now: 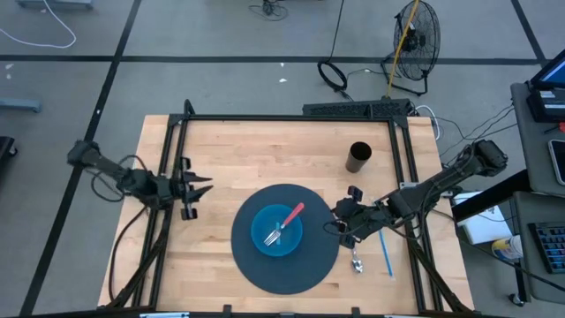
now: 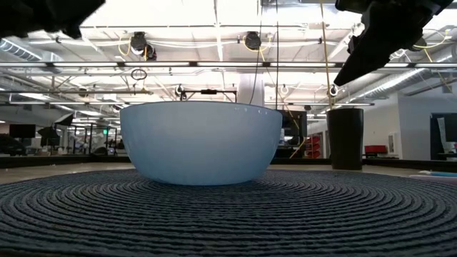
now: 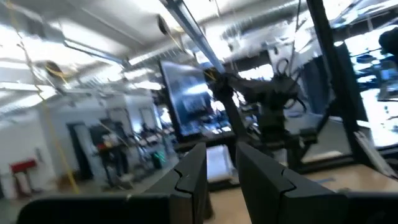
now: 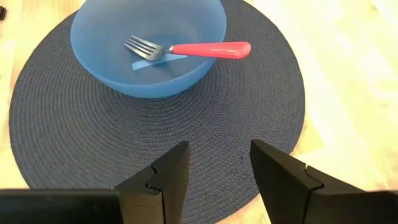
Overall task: Pick & Place Utensil
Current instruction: Put the purple spoon into the blue bowl on the blue mat
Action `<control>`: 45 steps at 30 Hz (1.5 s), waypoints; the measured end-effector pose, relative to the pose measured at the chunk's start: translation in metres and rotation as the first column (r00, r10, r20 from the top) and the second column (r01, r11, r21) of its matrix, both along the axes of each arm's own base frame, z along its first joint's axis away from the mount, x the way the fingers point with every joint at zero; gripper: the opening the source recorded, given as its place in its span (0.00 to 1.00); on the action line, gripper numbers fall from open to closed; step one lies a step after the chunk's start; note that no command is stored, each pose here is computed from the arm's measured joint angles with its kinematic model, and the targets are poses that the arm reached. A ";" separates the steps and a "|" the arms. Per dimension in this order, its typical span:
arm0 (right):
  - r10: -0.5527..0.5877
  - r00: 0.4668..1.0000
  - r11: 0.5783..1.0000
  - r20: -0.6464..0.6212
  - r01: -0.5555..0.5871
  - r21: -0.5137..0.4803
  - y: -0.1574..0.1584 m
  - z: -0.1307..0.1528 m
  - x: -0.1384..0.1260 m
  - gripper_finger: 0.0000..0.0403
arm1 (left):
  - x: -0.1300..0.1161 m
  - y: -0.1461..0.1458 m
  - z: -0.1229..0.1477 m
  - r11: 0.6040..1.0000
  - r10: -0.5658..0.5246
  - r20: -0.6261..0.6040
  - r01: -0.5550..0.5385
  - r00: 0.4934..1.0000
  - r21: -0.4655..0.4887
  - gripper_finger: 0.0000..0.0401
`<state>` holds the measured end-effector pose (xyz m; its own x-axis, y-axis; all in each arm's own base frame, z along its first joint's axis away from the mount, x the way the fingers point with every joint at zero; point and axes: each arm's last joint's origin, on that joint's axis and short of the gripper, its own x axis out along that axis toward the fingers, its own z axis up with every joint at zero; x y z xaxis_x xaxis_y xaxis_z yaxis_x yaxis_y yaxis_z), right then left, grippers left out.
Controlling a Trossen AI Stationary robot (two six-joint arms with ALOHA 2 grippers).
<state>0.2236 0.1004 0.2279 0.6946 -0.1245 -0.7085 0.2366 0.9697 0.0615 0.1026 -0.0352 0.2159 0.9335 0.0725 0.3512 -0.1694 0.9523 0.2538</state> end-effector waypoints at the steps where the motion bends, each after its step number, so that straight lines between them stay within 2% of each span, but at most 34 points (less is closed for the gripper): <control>1: 0.003 1.000 1.000 -0.001 -0.003 -0.002 0.000 0.000 0.000 0.41 | 0.002 0.002 -0.002 1.000 -0.015 -0.014 0.015 1.000 -0.014 0.23; 9: 0.019 1.000 1.000 -0.005 -0.019 -0.018 0.000 0.000 0.000 0.41 | 0.012 0.022 -0.011 0.988 -0.140 -0.082 0.134 0.987 -0.081 0.23; 17: 0.032 0.999 0.999 -0.017 -0.032 0.006 0.001 -0.001 -0.001 0.41 | 0.007 0.038 -0.010 0.988 -0.123 -0.067 0.116 0.990 -0.097 0.23; 23: 0.032 0.999 0.999 -0.017 -0.032 0.003 0.001 -0.001 -0.001 0.41 | 0.005 0.040 -0.017 0.978 -0.134 -0.124 0.111 0.983 -0.175 0.23; 27: -0.063 0.997 0.996 -0.055 0.067 0.067 -0.001 -0.004 -0.004 0.41 | 0.006 0.040 -0.020 0.970 -0.144 -0.150 0.109 0.978 -0.217 0.23; 31: -0.183 0.971 0.965 -0.156 0.208 0.159 -0.003 -0.010 -0.013 0.41 | 0.006 0.040 -0.021 0.967 -0.145 -0.161 0.106 0.976 -0.232 0.23; 35: -0.270 0.942 0.926 -0.202 0.311 0.214 0.001 -0.013 -0.019 0.41 | 0.006 0.040 -0.022 0.963 -0.147 -0.172 0.102 0.974 -0.248 0.23; 39: -0.334 0.913 0.886 -0.236 0.389 0.254 0.008 -0.019 -0.020 0.41 | 0.007 0.039 -0.030 0.949 -0.184 -0.236 0.110 0.954 -0.295 0.23; 45: -0.400 0.835 0.805 -0.379 0.518 0.291 0.017 -0.039 -0.017 0.41 | 0.008 0.039 -0.033 0.939 -0.201 -0.269 0.108 0.942 -0.326 0.23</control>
<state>0.2070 0.1170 0.1889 0.3817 -0.0674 -0.9218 0.7109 0.6588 0.2462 0.1102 0.0039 0.1826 0.9988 -0.0222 0.0440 0.0237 0.9991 -0.0349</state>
